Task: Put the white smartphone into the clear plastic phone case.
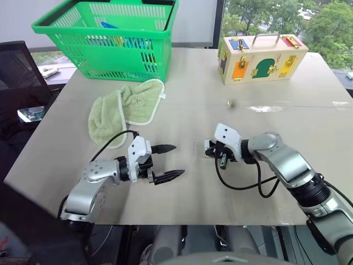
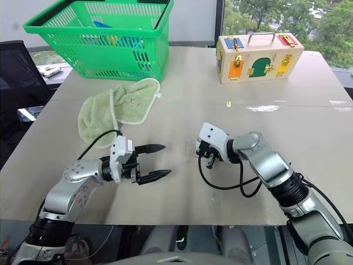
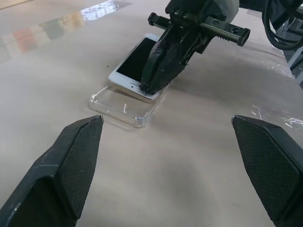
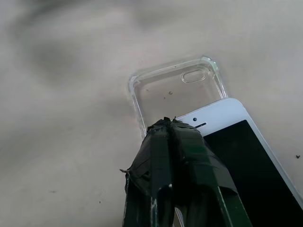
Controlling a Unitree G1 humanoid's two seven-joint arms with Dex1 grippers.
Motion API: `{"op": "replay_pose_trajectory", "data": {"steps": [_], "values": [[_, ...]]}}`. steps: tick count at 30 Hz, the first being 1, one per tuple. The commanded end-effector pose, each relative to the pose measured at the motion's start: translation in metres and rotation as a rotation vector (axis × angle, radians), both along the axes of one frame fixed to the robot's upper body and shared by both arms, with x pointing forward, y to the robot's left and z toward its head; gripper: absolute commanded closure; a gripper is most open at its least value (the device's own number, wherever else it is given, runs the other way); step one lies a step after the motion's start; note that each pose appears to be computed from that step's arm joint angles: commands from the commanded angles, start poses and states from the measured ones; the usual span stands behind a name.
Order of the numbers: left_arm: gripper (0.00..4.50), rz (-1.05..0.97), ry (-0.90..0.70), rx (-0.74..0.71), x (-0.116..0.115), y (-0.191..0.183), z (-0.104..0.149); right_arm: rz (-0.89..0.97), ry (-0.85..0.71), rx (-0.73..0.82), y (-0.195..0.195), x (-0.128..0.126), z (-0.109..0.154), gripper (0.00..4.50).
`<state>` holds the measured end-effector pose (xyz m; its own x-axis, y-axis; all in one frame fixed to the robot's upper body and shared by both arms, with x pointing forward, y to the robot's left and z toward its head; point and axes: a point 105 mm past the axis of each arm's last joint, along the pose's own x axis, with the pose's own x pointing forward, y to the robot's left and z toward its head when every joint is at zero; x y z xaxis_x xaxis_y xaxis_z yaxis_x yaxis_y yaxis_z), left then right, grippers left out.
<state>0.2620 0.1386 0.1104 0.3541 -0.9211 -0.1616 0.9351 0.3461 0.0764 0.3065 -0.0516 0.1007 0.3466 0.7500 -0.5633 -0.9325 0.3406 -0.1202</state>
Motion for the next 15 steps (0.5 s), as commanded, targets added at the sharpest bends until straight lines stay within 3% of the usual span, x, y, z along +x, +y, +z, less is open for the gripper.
{"op": "replay_pose_trajectory", "data": {"steps": [1,4,8,15], "values": [[0.0,-0.018,-0.036,-0.011,-0.001,-0.005,0.01,-0.014,0.024,0.132,0.002,-0.005,0.022,4.47],[0.0,-0.016,-0.034,-0.012,-0.001,-0.005,0.01,-0.04,0.024,0.267,0.006,-0.005,0.057,4.47],[0.0,-0.017,-0.035,-0.015,-0.002,-0.008,0.013,-0.111,-0.073,0.248,-0.001,0.011,0.081,4.47],[0.0,-0.022,-0.036,-0.018,-0.005,-0.011,0.014,-0.131,-0.178,-0.072,-0.027,0.048,0.057,4.47]]}}
